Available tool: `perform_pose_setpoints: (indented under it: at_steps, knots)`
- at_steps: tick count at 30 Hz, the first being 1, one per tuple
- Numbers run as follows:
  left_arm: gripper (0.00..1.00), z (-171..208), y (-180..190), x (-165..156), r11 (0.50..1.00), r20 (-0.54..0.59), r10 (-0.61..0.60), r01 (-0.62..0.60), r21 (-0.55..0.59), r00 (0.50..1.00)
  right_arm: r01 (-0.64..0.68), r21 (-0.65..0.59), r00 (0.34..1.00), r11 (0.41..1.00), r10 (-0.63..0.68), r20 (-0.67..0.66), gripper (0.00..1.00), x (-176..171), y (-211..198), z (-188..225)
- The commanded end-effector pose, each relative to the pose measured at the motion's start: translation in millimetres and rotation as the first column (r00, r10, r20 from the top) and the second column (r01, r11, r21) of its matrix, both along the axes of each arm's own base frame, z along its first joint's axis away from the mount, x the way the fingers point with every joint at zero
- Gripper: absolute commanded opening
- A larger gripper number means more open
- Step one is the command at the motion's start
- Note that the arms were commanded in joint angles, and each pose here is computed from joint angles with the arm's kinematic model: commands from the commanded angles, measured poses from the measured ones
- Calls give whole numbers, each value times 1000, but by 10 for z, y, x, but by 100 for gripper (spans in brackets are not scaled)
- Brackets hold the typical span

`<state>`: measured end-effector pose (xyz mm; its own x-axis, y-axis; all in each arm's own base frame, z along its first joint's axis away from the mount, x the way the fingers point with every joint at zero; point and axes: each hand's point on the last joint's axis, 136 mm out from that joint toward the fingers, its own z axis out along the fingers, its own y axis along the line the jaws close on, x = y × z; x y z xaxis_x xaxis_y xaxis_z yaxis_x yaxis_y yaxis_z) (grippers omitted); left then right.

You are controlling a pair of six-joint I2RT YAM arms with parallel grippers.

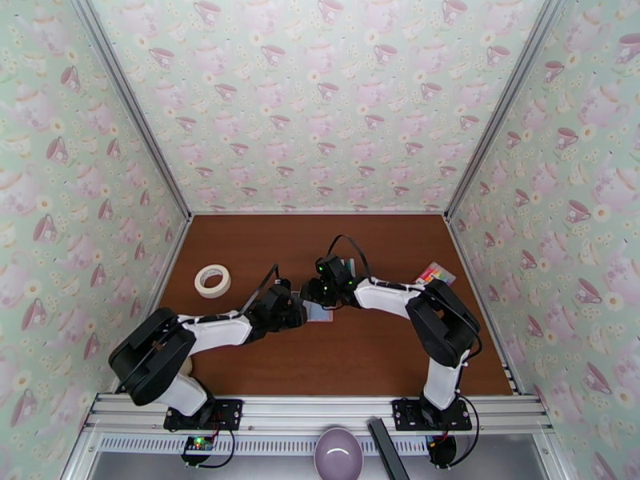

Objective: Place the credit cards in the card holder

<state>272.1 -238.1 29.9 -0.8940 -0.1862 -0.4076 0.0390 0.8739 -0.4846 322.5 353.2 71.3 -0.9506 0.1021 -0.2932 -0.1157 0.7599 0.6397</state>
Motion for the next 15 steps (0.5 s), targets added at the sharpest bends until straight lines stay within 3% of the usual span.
perform_pose_setpoints:
  at_steps: [1, 15]
  knots:
    - [51, 29, 118, -127, 999, -25, -13, 14, 50, 1000, -16, 52, 1000, 999, 15, 9, 40, 25, 158, 135]
    - [52, 514, 162, -74, 1000, 66, -18, 16, 20, 998, -62, 88, 998, 994, 64, -24, 40, -38, 449, 63]
